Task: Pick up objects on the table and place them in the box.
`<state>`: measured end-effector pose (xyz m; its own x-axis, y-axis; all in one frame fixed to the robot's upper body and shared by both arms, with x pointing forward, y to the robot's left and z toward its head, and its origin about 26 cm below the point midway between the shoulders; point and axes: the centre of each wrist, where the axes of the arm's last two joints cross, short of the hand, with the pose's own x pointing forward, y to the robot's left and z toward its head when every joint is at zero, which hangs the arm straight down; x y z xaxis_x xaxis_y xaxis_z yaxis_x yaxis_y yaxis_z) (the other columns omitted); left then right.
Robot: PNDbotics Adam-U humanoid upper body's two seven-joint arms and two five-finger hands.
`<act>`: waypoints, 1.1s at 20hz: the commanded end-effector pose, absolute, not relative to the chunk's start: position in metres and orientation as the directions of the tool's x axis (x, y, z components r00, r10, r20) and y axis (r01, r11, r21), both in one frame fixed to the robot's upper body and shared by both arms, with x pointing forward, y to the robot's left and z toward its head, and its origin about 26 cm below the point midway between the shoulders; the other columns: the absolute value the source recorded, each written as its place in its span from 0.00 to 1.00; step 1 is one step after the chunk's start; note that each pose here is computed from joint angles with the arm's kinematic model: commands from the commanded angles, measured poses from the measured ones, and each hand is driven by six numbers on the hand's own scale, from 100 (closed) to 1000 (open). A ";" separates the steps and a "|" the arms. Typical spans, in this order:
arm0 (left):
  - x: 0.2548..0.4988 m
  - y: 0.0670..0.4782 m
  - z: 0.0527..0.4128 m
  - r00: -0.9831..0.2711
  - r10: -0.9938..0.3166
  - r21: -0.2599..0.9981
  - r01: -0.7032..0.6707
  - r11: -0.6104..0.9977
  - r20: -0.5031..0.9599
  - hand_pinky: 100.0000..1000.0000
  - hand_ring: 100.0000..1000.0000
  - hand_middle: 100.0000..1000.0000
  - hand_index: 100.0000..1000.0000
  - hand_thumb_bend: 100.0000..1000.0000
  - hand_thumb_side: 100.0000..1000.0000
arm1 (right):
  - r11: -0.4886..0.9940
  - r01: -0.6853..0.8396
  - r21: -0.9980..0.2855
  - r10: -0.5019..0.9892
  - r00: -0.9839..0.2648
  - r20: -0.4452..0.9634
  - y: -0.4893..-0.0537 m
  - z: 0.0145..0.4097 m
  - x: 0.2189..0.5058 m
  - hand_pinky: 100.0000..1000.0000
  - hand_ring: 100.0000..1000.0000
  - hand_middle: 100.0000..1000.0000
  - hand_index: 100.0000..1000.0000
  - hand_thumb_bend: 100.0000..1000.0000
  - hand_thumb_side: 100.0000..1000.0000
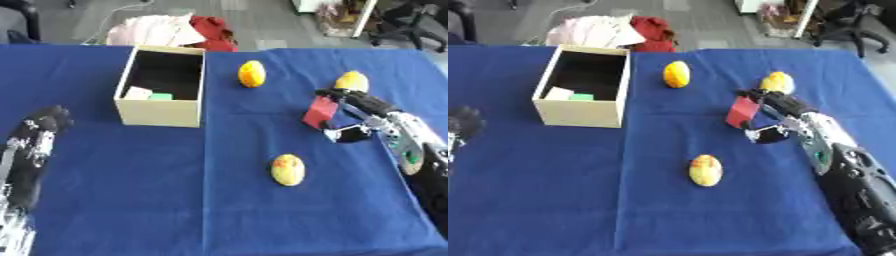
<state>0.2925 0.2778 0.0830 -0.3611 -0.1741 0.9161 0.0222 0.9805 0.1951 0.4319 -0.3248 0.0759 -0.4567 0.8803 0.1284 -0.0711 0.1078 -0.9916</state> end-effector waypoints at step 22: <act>0.293 0.280 0.091 -0.387 -0.183 0.208 0.023 0.978 0.904 0.87 0.76 0.73 0.81 0.01 0.61 | 0.274 0.248 -0.929 0.753 -0.657 0.046 -0.286 0.180 0.452 0.72 0.49 0.41 0.71 0.00 0.11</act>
